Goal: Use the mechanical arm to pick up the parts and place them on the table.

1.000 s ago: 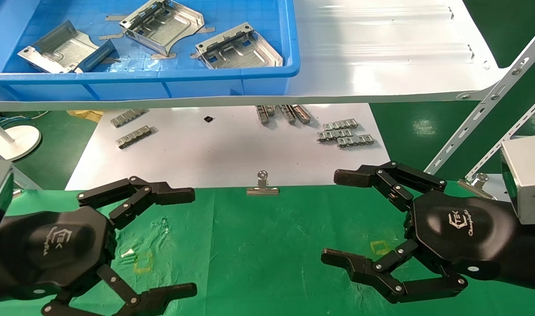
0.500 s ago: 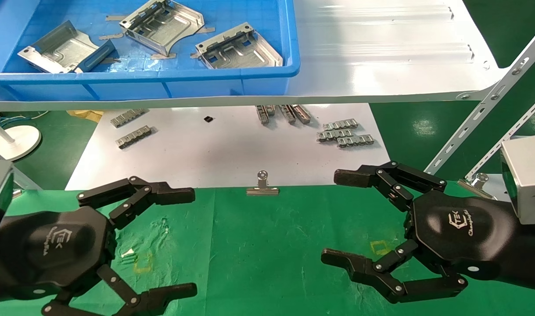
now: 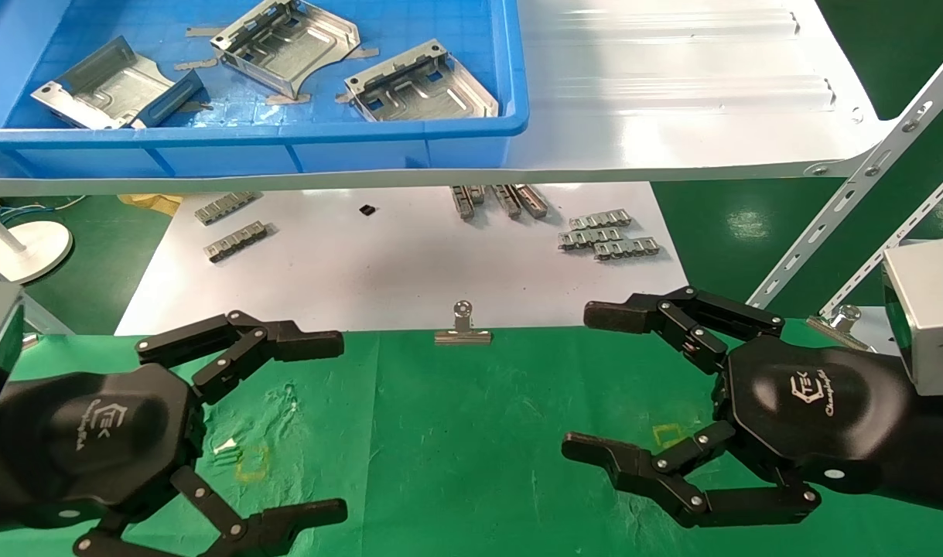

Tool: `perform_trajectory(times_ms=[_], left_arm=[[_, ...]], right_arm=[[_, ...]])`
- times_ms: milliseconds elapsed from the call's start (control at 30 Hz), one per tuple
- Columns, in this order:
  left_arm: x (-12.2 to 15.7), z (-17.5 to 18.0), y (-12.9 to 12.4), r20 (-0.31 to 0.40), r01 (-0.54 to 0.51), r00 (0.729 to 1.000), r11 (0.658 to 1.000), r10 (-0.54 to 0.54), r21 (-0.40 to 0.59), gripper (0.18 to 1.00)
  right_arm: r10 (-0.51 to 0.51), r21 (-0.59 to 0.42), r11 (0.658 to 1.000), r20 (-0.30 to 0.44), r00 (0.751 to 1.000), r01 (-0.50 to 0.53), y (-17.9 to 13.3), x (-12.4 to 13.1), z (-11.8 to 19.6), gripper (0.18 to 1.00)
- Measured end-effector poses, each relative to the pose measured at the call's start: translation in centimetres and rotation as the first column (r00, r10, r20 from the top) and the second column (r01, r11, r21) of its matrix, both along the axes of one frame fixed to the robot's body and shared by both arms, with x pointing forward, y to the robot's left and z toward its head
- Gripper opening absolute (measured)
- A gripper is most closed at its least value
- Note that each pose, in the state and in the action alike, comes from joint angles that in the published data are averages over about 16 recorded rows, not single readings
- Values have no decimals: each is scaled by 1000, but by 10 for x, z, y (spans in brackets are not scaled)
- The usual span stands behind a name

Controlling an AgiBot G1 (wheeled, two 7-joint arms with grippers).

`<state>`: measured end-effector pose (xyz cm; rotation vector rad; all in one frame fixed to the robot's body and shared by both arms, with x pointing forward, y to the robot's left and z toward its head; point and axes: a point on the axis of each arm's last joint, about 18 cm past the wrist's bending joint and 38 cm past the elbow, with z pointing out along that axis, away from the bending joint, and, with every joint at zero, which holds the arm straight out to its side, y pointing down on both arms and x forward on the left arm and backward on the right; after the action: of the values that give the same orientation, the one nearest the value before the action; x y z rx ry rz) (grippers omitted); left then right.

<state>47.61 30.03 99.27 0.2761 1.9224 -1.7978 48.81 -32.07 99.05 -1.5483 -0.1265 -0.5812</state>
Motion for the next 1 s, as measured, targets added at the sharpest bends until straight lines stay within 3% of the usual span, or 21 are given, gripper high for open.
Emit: perform_trajectory(times_ms=[333, 767, 1000], left_arm=[[0, 0, 0, 0, 0, 1000, 1000, 0, 0, 1001], [0, 1, 0, 3, -2, 1000, 1000, 2, 0, 1001], [6, 20, 4, 48, -42, 998, 999, 42, -4, 1001]], right_arm=[[0, 0, 1000, 0, 1000, 0, 0, 0, 0, 830], [0, 0, 1000, 0, 1000, 0, 0, 0, 0, 533], [0, 0, 1000, 0, 1000, 0, 0, 0, 0, 383]])
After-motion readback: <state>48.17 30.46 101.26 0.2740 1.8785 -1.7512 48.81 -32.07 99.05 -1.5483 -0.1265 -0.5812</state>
